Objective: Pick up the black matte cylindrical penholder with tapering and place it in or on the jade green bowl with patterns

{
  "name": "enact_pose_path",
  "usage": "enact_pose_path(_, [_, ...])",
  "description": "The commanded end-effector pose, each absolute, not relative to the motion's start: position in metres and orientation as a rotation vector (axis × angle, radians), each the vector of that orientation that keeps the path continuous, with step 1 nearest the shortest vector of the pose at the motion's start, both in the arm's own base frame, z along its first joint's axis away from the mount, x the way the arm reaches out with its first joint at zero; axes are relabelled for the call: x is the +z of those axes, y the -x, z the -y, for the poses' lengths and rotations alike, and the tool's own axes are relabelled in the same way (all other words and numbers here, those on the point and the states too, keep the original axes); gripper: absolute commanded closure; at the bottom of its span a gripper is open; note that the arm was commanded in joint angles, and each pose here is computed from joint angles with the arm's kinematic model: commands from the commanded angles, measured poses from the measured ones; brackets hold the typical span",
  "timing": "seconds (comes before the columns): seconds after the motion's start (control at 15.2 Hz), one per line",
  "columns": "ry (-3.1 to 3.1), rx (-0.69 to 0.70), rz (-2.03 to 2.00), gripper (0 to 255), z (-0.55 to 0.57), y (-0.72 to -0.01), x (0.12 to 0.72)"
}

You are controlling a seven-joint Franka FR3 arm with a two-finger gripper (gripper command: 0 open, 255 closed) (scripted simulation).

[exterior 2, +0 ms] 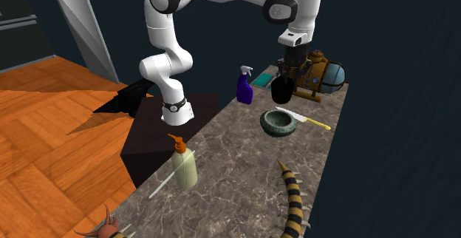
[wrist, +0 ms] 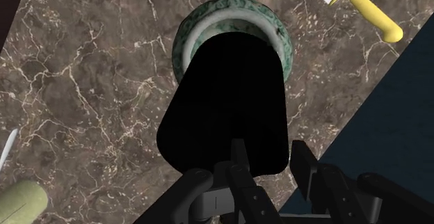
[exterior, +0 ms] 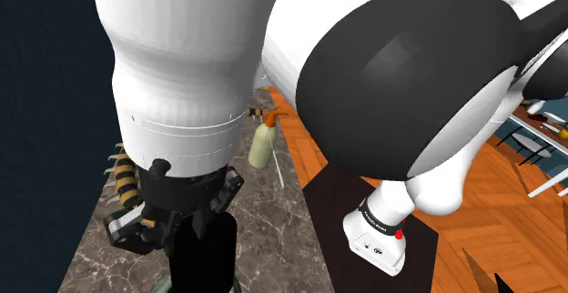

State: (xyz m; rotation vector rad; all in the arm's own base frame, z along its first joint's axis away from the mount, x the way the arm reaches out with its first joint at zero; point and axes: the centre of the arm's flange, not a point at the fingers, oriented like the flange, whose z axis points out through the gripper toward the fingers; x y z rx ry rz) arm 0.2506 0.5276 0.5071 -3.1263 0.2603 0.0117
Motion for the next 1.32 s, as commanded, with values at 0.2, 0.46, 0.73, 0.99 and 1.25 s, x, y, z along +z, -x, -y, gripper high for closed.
enact_pose_path(0.2, [3.125,0.011,-0.264,255,-0.553,-0.212,0.505])
enact_pose_path(0.46, [3.125,0.011,-0.264,255,-0.553,-0.212,0.484])
enact_pose_path(0.73, [3.125,0.011,-0.264,255,-0.553,-0.212,0.463])
enact_pose_path(0.99, [3.125,0.011,-0.264,255,-0.553,-0.212,0.442])
enact_pose_path(1.25, [3.125,0.011,-0.264,255,-0.553,-0.212,0.421])
